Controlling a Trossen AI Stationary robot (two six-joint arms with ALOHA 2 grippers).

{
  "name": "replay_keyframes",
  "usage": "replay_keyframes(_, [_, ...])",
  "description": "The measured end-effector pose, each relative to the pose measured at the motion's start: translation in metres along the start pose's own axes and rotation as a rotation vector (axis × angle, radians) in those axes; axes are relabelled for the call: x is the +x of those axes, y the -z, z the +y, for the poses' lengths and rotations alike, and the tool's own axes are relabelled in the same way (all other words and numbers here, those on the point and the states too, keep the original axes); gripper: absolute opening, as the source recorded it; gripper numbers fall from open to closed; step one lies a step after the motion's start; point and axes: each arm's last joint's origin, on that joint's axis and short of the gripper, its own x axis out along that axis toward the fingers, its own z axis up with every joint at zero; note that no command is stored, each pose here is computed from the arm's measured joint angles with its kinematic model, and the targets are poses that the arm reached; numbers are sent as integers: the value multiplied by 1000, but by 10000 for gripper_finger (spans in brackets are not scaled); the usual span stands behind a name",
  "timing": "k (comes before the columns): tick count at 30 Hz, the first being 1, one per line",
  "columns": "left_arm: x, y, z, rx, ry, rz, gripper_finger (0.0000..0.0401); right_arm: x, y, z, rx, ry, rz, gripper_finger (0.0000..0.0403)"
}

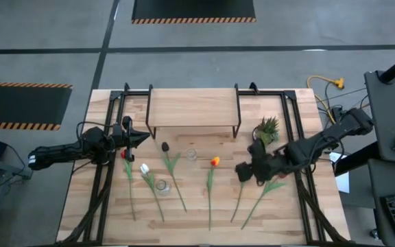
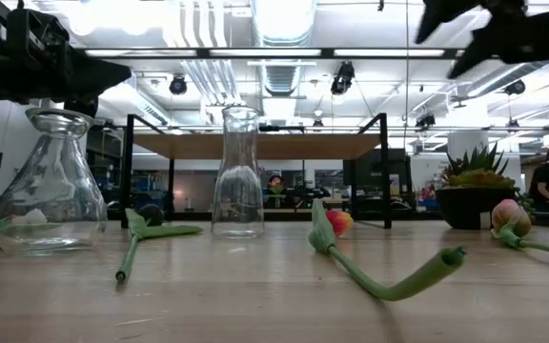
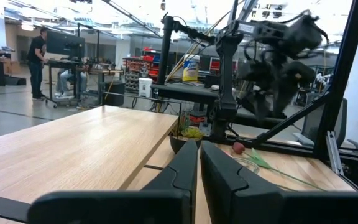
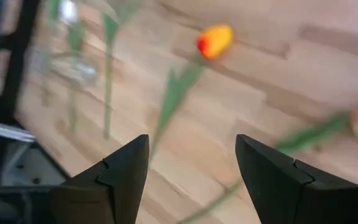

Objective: Pick and place flowers into a vace then onto a shelf
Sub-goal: Put the pink flower into the top transparent vase

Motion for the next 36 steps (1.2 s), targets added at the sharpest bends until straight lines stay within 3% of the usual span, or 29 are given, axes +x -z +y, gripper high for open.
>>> replay_keyframes(17, [0,0,0,0,0,1,4,85,49,1,106,452,64,198])
replay_keyframes(36, [0,0,0,0,0,1,4,133,65,-17,97,626,28,191])
